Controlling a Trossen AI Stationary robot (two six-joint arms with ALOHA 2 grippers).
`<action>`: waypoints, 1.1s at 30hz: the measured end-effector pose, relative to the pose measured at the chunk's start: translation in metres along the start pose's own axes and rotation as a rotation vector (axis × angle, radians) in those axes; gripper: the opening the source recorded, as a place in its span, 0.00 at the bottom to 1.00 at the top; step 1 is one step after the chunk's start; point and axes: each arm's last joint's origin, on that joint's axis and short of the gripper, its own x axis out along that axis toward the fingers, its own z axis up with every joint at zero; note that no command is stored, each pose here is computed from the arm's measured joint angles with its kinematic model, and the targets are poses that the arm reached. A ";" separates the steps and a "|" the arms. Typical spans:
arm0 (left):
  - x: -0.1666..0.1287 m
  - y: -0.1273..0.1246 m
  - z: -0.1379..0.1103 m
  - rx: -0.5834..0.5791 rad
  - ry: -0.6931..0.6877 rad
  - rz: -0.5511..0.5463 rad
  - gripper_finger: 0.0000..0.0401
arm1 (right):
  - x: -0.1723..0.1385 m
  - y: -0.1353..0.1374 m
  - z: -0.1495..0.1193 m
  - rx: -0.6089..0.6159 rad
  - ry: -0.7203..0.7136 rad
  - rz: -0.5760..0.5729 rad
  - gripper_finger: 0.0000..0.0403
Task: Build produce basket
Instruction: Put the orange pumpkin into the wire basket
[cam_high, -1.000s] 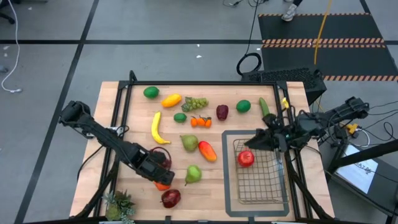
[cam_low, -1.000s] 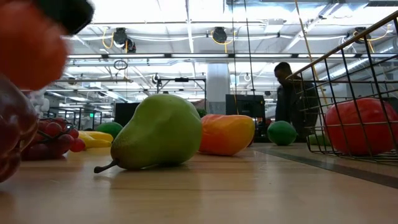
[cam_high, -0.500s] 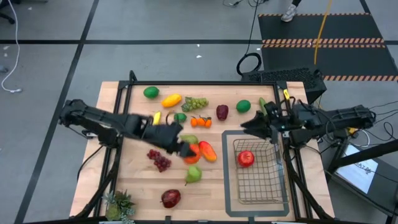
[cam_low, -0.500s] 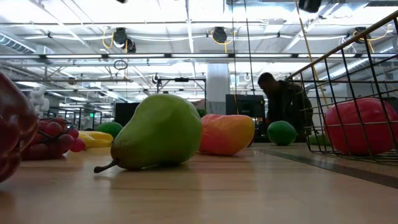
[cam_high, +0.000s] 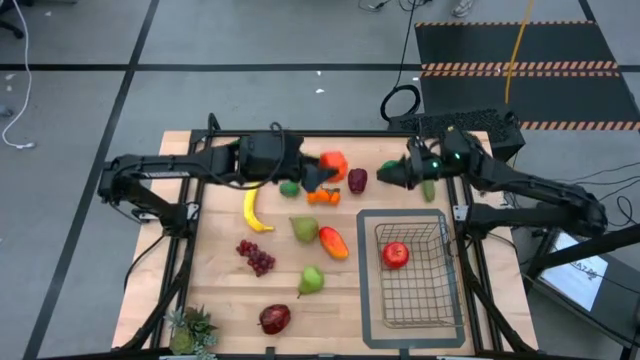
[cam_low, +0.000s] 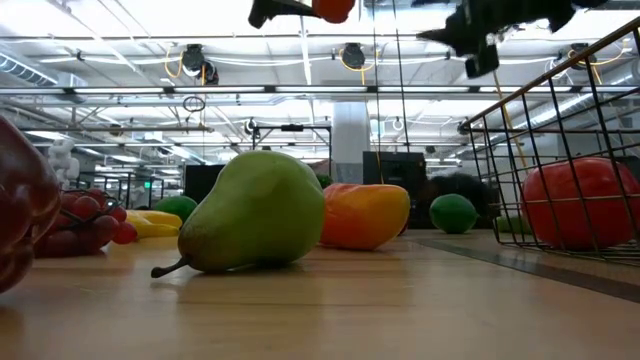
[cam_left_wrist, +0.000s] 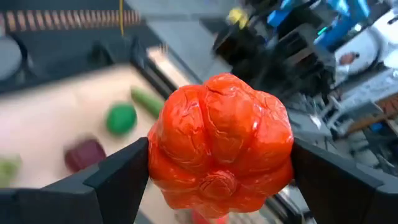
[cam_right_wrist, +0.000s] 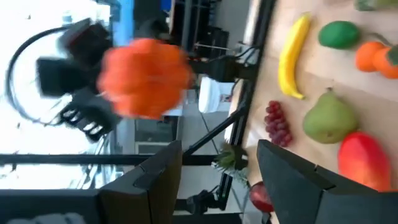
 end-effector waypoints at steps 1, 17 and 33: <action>0.000 0.003 0.004 0.011 -0.020 0.009 0.89 | 0.000 -0.002 0.005 0.010 0.009 0.002 0.50; 0.002 0.016 0.014 0.379 -0.055 0.104 0.89 | 0.008 0.071 0.037 -0.052 -0.160 0.077 0.60; 0.010 0.026 0.012 0.741 0.000 0.158 0.89 | 0.040 0.109 0.058 -0.137 -0.189 -0.265 0.60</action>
